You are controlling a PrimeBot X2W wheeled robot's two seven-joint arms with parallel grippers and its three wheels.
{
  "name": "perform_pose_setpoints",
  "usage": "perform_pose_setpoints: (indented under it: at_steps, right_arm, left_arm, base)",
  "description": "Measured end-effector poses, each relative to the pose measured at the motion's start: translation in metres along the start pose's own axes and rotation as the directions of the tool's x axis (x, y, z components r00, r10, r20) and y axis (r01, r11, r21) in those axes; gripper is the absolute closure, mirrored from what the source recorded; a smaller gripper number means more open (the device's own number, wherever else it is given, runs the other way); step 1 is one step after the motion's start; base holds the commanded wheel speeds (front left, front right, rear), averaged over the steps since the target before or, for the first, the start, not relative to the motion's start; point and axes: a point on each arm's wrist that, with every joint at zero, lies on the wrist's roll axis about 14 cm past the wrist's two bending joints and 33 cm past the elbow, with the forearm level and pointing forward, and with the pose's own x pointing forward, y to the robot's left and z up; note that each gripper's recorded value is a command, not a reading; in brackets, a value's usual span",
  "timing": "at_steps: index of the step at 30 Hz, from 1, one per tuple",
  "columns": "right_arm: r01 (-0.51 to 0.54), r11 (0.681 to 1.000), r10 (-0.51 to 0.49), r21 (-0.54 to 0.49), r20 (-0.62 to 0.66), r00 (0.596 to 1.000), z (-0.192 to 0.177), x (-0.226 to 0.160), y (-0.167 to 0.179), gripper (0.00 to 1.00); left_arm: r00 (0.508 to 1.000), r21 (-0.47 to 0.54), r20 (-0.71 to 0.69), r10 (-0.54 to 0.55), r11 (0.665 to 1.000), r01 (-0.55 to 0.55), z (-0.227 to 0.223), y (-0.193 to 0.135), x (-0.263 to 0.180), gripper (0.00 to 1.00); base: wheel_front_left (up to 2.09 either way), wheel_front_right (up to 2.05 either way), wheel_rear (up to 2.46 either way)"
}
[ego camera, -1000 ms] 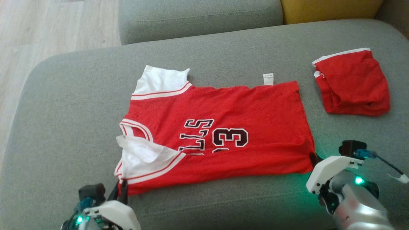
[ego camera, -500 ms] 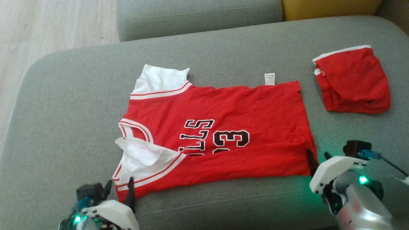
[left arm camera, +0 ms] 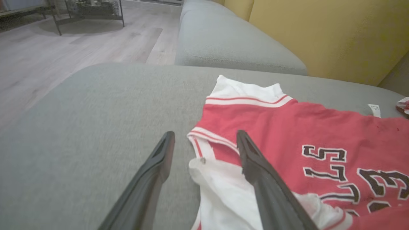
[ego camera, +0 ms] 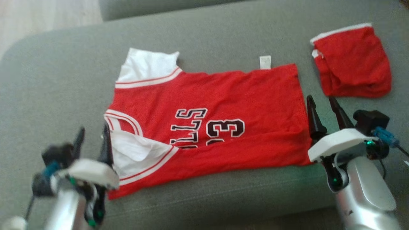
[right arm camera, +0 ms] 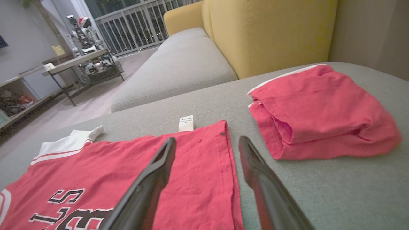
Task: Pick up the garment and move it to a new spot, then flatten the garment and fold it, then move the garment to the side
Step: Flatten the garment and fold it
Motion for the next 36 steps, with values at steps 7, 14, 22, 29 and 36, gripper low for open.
perform_pose_setpoints:
  at_steps: [7, 14, 22, 29, 36]
  right_arm:
    - [-0.032, 0.999, 0.032, -0.013, 0.038, 0.999, 0.004, 0.015, 0.006, 0.0]
    - [-0.061, 0.997, 0.064, -0.038, 0.089, 0.994, 0.019, 0.041, 0.011, 0.0]
    - [-0.036, 0.999, 0.038, -0.031, 0.089, 0.995, 0.015, 0.053, -0.004, 0.0]
    - [0.031, 0.999, -0.027, -0.034, 0.106, 0.994, 0.019, 0.051, -0.029, 0.0]
    - [0.067, 0.997, -0.062, -0.039, 0.112, 0.992, 0.021, 0.048, -0.042, 0.0]
  left_arm:
    - [0.99, 0.105, -0.053, -0.132, 0.985, 0.137, 0.027, -0.011, 0.085, 0.0]
    - [0.966, 0.212, -0.173, -0.193, 0.95, 0.228, 0.037, -0.011, 0.161, 0.0]
    - [0.889, 0.229, -0.424, -0.174, 0.929, 0.291, -0.011, -0.01, 0.212, 0.0]
    - [0.821, 0.266, -0.548, -0.161, 0.897, 0.353, -0.042, -0.016, 0.231, 0.0]
    - [0.813, 0.278, -0.56, -0.159, 0.888, 0.365, -0.043, -0.017, 0.242, 0.0]
  base:
    - [0.0, 0.0, 0.0]
    - [0.0, 0.0, 0.0]
    - [0.0, 0.0, 0.0]
    - [0.0, 0.0, 0.0]
    - [0.0, 0.0, 0.0]
